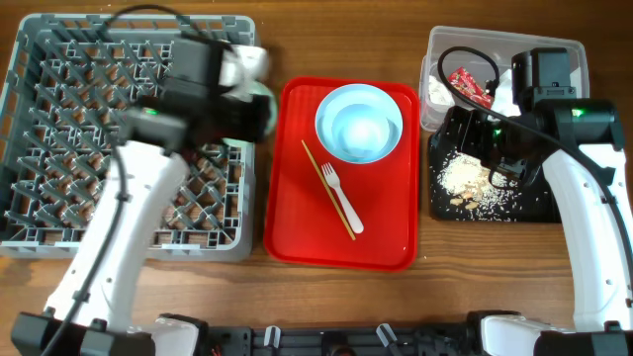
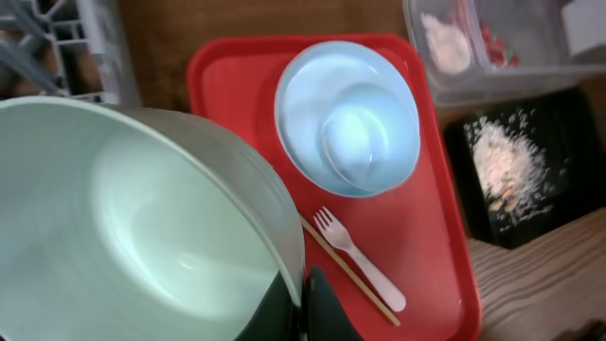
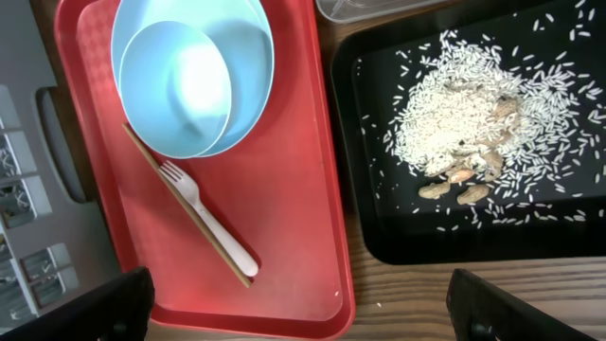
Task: Sort waste into correct bins and load items into the dishwasher rack
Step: 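Carry the green bowl into the dish rack with the left gripper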
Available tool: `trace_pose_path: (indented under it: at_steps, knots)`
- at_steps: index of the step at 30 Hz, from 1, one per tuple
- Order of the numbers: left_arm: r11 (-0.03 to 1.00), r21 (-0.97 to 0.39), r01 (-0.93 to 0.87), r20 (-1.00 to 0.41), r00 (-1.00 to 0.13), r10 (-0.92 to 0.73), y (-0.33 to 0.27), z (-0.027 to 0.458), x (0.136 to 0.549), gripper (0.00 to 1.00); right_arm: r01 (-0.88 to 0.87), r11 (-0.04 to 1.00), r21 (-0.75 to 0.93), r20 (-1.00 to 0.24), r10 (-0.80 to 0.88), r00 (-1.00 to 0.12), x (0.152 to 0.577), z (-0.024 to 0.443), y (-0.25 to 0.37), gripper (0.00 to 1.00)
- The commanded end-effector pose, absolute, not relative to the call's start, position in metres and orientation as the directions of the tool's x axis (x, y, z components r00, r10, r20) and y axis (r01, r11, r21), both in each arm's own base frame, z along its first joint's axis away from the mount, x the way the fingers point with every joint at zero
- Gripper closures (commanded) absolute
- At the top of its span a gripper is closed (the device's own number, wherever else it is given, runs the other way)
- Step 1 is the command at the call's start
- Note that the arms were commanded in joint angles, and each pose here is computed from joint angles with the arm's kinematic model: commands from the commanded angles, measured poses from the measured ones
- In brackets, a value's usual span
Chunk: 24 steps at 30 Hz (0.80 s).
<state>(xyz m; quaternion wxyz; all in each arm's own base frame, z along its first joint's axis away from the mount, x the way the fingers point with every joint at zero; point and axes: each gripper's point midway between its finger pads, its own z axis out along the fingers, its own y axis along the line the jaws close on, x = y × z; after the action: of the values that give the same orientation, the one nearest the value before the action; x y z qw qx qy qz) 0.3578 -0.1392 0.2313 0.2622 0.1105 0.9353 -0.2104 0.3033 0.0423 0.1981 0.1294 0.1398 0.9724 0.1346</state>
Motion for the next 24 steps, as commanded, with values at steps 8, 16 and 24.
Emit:
trace_pose_path:
  at_steps: [8, 16, 24]
  knots:
    - [0.625, -0.681, 0.382, -0.551, -0.830, -0.092, -0.075, 0.248, 0.383, 0.96, 0.221, 0.935, 0.279, -0.246, 0.292, -0.924, 0.306, 0.205, 0.038, 0.00]
    - [0.542, -0.756, 0.367, -0.545, -0.812, -0.211, -0.034, 0.232, 0.413, 0.96, 0.221, 0.935, 0.279, -0.246, 0.292, -0.924, 0.306, 0.205, 0.038, 0.00]
    - [0.474, -0.813, 0.339, -0.506, -0.814, -0.285, -0.005, 0.204, 0.431, 0.96, 0.221, 0.934, 0.279, -0.244, 0.292, -0.925, 0.305, 0.205, 0.038, 0.00]
